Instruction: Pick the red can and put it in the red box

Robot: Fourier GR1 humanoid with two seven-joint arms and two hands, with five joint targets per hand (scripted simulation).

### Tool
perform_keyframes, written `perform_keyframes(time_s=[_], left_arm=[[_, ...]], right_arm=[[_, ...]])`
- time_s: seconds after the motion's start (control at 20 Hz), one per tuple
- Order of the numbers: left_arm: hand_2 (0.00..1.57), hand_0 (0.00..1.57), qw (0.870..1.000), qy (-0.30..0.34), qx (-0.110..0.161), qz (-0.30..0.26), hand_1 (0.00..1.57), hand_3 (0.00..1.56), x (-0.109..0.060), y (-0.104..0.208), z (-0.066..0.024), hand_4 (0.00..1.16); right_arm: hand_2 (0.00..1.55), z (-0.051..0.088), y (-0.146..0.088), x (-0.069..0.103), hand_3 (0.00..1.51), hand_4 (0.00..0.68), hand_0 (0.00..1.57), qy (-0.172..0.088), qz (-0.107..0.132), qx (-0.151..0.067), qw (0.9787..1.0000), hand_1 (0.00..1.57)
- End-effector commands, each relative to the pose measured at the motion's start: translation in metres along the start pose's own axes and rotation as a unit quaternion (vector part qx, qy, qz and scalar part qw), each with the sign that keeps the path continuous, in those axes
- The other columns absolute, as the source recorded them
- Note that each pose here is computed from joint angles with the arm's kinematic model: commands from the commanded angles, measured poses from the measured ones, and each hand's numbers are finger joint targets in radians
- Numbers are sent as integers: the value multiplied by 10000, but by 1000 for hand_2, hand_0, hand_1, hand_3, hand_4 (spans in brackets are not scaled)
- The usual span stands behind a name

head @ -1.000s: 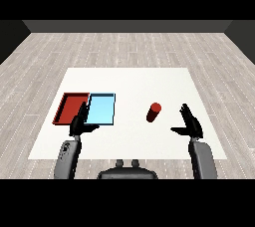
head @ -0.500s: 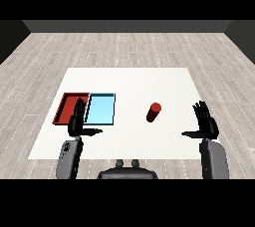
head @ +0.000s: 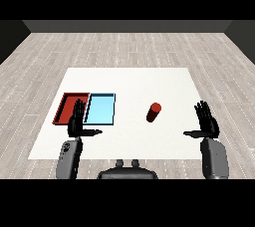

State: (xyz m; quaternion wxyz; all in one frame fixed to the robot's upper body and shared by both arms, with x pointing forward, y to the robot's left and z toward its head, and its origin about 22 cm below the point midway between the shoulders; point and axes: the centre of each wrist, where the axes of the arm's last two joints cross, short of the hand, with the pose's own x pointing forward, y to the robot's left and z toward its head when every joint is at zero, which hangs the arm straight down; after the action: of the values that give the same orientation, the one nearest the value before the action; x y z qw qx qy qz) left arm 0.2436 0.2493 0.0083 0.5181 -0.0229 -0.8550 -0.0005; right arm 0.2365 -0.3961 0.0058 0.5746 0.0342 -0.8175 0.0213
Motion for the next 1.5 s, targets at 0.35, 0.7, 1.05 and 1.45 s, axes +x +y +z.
perform_keyframes(time_s=[0.35, 0.7, 1.05, 1.45], left_arm=[[0, 0, 9998, -92, 114, 93, 0, 0, 11, 85, -107, 0], [0, 0, 9997, -80, 68, 200, 0, 0, -55, -80, 55, 0], [0, 0, 9998, -122, 139, 109, 0, 0, -42, 102, 43, 0], [0, 0, 9996, -58, 218, 149, 0, 0, 92, -130, -54, 0]], right_arm=[[0, -319, 120, -152, 0, 0, 0, 182, -27, 109, 9998, 0], [0, -332, 75, 28, 0, 0, 0, 368, -153, 156, 9991, 0], [0, -533, 482, -338, 0, 0, 0, 664, -751, 228, 9947, 0], [0, -402, 704, -571, 0, 0, 0, 689, -967, 105, 9929, 0]])
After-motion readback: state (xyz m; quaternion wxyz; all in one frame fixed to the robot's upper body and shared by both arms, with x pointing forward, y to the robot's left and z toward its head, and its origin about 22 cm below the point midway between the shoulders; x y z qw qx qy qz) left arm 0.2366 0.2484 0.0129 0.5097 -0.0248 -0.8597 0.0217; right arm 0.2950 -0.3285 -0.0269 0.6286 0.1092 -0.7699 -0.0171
